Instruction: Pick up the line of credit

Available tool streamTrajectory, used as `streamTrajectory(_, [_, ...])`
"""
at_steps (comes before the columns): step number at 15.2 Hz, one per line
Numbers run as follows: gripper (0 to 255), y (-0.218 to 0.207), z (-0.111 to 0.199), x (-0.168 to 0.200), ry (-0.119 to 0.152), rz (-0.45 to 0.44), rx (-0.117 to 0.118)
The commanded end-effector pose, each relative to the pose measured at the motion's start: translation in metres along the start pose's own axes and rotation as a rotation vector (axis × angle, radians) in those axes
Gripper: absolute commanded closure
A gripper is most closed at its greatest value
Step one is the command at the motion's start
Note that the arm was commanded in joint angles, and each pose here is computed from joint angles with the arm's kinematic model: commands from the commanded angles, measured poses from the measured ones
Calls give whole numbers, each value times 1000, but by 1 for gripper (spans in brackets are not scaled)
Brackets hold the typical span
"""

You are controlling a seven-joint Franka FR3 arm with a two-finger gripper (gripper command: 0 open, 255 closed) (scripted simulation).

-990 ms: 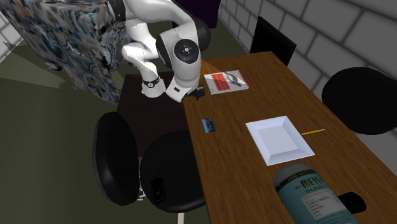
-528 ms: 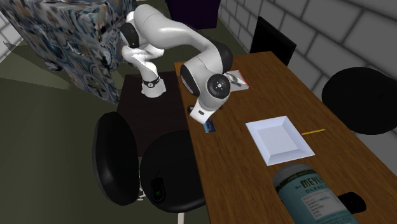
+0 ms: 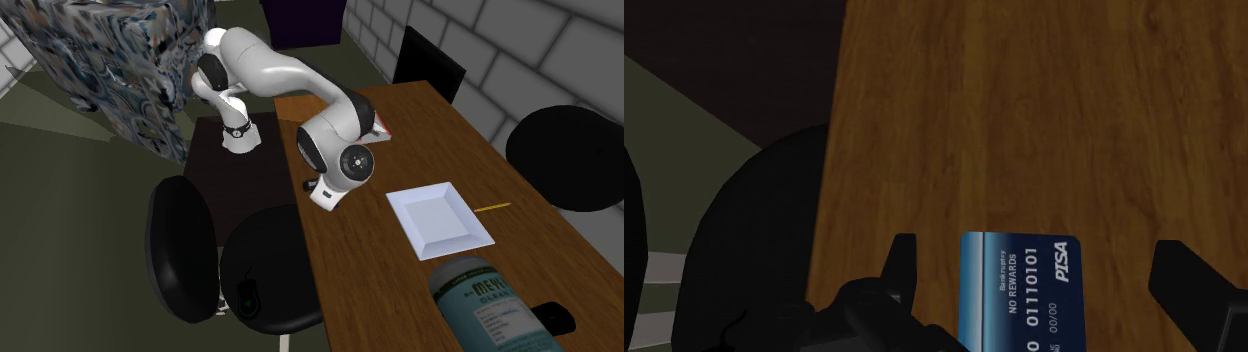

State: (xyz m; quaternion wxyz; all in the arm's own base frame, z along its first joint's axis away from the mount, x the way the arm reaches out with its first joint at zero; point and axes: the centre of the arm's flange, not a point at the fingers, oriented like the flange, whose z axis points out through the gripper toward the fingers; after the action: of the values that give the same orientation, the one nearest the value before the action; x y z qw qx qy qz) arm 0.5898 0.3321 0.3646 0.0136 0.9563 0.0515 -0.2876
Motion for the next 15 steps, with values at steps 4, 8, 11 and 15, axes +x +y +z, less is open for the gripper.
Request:
streamTrajectory(4, [255, 1, 12, 7, 0, 0, 0])
streamTrajectory(8, [255, 1, 12, 7, 0, 0, 0])
streamTrajectory(11, [255, 1, 12, 7, 0, 0, 0])
streamTrajectory(15, [255, 0, 2, 0, 0, 0, 0])
